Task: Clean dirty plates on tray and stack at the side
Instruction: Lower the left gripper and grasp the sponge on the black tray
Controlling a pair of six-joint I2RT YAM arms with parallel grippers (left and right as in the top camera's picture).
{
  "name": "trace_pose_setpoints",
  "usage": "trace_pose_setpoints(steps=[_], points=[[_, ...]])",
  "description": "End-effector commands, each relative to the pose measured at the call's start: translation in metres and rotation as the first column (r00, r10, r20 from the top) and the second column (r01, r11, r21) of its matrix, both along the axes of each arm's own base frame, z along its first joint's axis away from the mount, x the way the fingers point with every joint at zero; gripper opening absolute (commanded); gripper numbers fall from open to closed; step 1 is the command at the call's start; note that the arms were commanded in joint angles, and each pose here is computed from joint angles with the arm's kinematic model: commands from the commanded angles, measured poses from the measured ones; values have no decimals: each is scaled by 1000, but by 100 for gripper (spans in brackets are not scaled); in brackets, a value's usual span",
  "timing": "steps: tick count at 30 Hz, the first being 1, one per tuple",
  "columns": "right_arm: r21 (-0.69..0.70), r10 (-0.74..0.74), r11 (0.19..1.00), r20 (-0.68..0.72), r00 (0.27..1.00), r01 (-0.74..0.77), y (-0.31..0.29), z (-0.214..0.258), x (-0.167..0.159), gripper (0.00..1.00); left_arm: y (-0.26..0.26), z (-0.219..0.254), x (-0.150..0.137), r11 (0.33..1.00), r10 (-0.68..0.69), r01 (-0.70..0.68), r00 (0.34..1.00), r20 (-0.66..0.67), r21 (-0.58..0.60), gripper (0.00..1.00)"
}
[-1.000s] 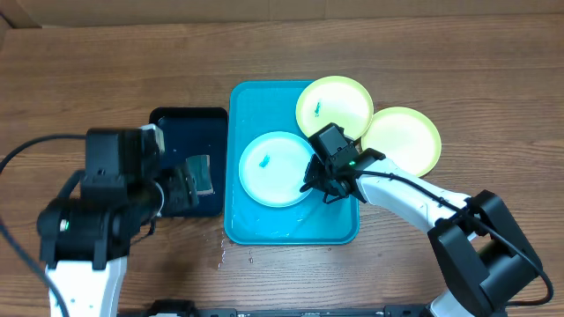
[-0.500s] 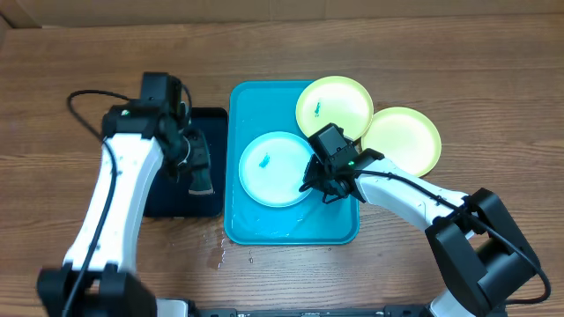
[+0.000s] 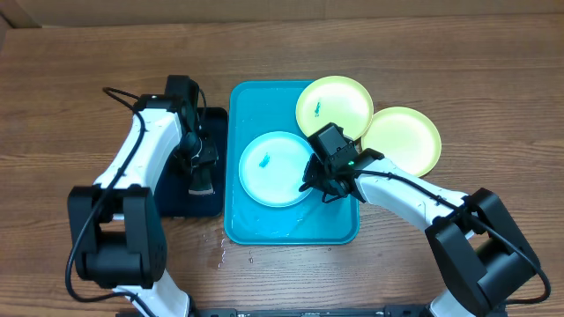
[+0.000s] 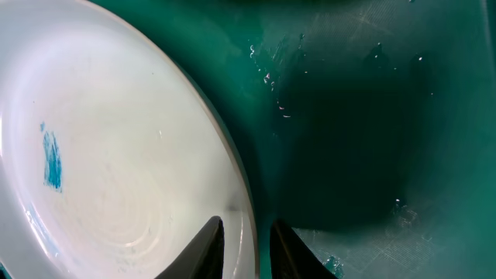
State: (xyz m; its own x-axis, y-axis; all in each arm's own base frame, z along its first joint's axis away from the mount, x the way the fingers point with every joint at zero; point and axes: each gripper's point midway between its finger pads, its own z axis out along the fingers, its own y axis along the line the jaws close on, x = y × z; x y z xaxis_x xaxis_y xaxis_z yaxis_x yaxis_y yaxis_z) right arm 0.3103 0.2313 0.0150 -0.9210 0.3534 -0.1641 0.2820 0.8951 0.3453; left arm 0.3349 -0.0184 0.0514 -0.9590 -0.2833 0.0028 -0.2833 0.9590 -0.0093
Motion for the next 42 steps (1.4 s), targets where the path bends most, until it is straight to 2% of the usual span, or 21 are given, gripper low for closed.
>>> trace_pose_setpoints(steps=[1,5,8,17,19,21,26,29,31,34,36,37,42], points=[[6,-1,1000,-2,1000,1,1,-2,0,22,5,-15,-3,1000,-9,11,999,-46,23,38],[6,-1,1000,-2,1000,1,1,-2,0,22,7,-17,-4,999,-27,29,998,-53,30,39],[6,-1,1000,-2,1000,1,1,-2,0,23,13,-24,-9,997,-27,32,997,-68,67,32],[6,-1,1000,-2,1000,1,1,-2,0,24,14,-42,-15,996,-49,54,997,-63,72,32],[6,-1,1000,-2,1000,1,1,-2,0,24,14,-43,-15,996,-49,53,997,-61,71,26],[6,-1,1000,-2,1000,1,1,-2,0,24,14,-43,-14,996,-49,53,997,-58,72,6],[6,-1,1000,-2,1000,1,1,-2,0,24,14,-43,-12,995,-69,72,996,-51,70,4],[6,-1,1000,-2,1000,1,1,-2,0,36,12,-41,-11,993,-96,99,994,-52,59,4],[6,-1,1000,-2,1000,1,1,-2,0,40,12,-33,-8,993,-102,105,994,-50,59,4],[8,-1,1000,1,1000,1,2,-1,0,40,12,-16,-3,993,-101,102,995,-18,60,4],[9,-1,1000,2,1000,1,2,-1,1,39,12,-5,0,993,-100,99,995,15,60,4],[8,-1,1000,1,1000,1,2,-1,0,31,11,4,1,995,-88,86,995,40,58,4],[12,-1,1000,8,1000,1,3,-1,2,8,0,58,2,998,-64,67,978,199,-5,4]])
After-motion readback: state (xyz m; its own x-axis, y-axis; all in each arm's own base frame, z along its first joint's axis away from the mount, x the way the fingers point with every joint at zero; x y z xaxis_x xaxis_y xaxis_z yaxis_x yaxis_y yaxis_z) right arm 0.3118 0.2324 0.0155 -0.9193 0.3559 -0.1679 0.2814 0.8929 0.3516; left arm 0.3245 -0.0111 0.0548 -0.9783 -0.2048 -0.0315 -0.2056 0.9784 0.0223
